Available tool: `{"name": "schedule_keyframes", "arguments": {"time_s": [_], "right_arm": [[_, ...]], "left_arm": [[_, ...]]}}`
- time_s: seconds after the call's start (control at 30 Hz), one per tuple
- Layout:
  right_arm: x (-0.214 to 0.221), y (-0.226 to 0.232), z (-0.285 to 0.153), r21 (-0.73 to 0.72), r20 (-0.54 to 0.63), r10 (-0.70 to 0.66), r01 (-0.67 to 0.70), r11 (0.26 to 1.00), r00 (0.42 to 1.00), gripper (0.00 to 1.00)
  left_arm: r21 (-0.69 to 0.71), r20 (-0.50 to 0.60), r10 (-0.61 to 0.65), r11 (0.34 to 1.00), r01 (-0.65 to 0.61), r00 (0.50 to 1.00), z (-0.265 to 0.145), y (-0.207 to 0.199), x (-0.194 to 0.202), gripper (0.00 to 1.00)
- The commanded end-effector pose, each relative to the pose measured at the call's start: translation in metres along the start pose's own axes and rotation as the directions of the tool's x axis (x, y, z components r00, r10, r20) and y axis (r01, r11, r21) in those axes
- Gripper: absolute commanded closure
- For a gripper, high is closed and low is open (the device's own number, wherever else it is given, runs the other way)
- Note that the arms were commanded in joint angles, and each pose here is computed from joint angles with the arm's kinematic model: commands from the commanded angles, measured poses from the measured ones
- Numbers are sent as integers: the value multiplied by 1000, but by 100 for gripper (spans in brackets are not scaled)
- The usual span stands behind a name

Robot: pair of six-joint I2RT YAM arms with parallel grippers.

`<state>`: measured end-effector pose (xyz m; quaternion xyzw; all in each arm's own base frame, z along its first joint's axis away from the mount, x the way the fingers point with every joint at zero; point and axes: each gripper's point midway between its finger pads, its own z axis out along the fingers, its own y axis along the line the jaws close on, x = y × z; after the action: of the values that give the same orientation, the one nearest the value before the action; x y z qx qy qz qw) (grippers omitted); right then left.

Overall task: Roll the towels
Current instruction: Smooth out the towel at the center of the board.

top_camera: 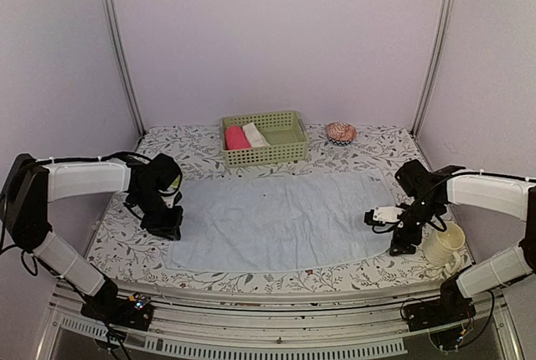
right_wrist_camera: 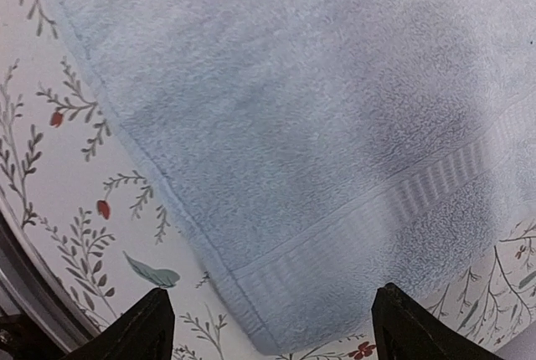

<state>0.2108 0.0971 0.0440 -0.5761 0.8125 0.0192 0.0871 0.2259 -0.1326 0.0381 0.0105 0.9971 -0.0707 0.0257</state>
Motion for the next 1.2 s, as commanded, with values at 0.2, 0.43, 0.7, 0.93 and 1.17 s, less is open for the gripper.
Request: {"name": "schedule_keyframes", "arguments": {"time_s": [0.2, 0.43, 0.7, 0.93, 1.17], "right_arm": [[17, -100, -13, 508, -100, 170, -96, 856, 980, 18], [53, -116, -75, 633, -189, 129, 21, 774, 974, 16], [40, -65, -85, 438, -129, -82, 131, 890, 988, 16], [-7, -62, -91, 309, 87, -60, 31, 951, 994, 20], [-34, -67, -48, 134, 159, 53, -75, 988, 986, 36]], "left_arm": [[-11, -11, -57, 998, 57, 998, 25, 4, 5, 84], [-65, 15, -57, 996, 58, 998, 26, 17, 5, 88], [-43, 39, -58, 997, 59, 998, 19, 14, 4, 90], [81, 57, -58, 995, 54, 997, -11, -9, 2, 87], [161, -81, -22, 986, 35, 996, 7, -29, 23, 87]]}}
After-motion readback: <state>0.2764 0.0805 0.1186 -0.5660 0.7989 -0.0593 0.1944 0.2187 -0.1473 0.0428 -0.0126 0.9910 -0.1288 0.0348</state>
